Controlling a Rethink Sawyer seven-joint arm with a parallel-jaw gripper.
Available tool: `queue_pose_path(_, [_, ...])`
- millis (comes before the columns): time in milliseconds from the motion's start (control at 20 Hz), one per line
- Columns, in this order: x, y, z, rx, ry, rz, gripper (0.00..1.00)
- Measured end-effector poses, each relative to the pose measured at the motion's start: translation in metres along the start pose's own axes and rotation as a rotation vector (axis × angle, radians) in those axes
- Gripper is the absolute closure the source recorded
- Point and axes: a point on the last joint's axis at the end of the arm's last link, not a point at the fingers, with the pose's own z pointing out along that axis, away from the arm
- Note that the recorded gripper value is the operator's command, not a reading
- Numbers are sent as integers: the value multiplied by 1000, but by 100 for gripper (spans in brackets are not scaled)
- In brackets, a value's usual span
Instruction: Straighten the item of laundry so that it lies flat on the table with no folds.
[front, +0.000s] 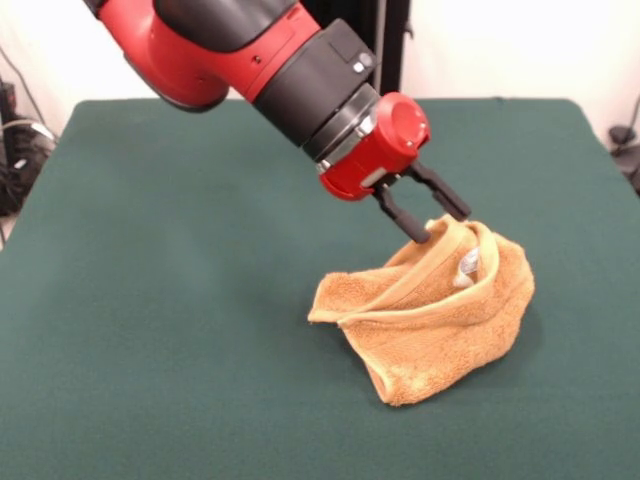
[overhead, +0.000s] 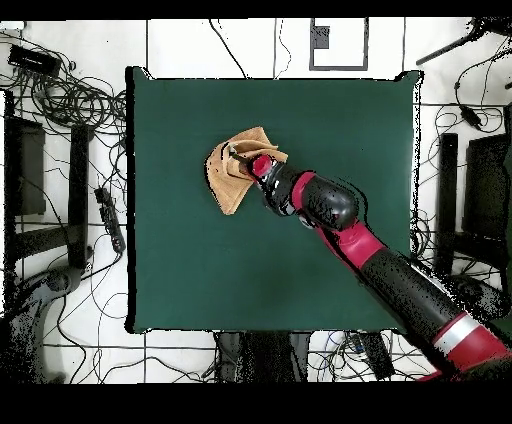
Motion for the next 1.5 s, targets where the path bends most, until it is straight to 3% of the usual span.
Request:
queue_pose_path(450, [-3,12,5,-11,-64,-10,0])
queue_pose_path(850, [1,16,12,-11,-57,-17,0])
queue_pose_path(900, [4,17,15,-11,-51,-20,100])
queue_pose_path(1150, [8,16,20,-12,-51,-25,100])
queue_pose_path(1500, [18,-6,27,-8,-84,-30,100])
